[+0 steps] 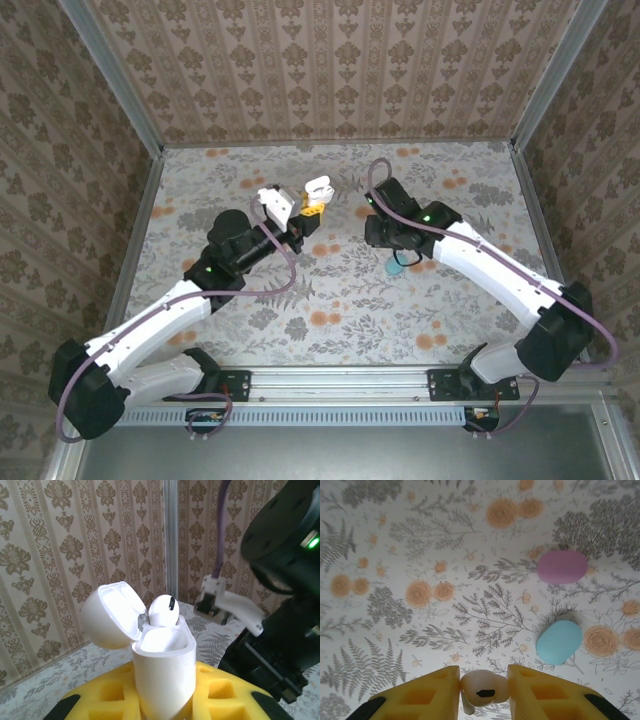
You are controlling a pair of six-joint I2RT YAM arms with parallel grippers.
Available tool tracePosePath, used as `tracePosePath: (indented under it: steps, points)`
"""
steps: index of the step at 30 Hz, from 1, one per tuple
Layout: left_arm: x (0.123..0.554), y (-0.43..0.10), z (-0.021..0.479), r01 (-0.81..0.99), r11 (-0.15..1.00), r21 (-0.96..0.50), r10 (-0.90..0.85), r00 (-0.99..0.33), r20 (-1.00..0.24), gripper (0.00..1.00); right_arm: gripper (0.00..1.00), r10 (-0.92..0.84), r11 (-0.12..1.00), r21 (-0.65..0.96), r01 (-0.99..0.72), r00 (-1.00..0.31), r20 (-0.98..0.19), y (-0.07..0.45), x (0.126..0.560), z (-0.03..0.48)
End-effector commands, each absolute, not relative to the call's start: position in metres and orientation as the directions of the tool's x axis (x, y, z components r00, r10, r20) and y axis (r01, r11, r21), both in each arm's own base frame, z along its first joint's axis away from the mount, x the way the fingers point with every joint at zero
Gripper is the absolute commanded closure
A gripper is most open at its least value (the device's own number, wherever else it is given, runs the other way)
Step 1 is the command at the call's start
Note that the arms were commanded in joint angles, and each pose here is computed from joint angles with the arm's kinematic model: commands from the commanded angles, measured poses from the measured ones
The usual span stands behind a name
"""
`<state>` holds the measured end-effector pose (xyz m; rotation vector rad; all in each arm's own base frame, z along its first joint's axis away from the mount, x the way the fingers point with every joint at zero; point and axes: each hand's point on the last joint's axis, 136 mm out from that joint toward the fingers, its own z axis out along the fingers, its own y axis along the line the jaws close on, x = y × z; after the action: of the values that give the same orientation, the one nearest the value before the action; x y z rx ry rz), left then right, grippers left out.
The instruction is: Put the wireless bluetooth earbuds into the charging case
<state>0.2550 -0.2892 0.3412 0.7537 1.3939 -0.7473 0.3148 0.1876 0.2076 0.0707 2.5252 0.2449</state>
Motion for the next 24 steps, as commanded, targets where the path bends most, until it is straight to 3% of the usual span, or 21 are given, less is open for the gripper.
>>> tracePosePath:
  steps: [1,10,24]
  points:
    - [0.251,-0.294,0.368,0.840,0.542,0.007,-0.100,0.073,-0.992,0.80,0.68,0.123,0.980,0.199,-0.009,-0.756,-0.642,0.171,0.312,0.255]
    - [0.252,-0.309,0.353,0.856,0.516,-0.015,-0.093,0.039,-0.995,0.80,0.68,0.154,0.941,0.318,-0.117,-0.687,-0.710,0.185,0.307,0.327]
    - [0.254,-0.330,0.338,0.879,0.474,-0.046,-0.094,-0.001,-0.996,0.80,0.69,0.211,0.864,0.451,-0.226,-0.649,-0.731,0.217,0.304,0.369]
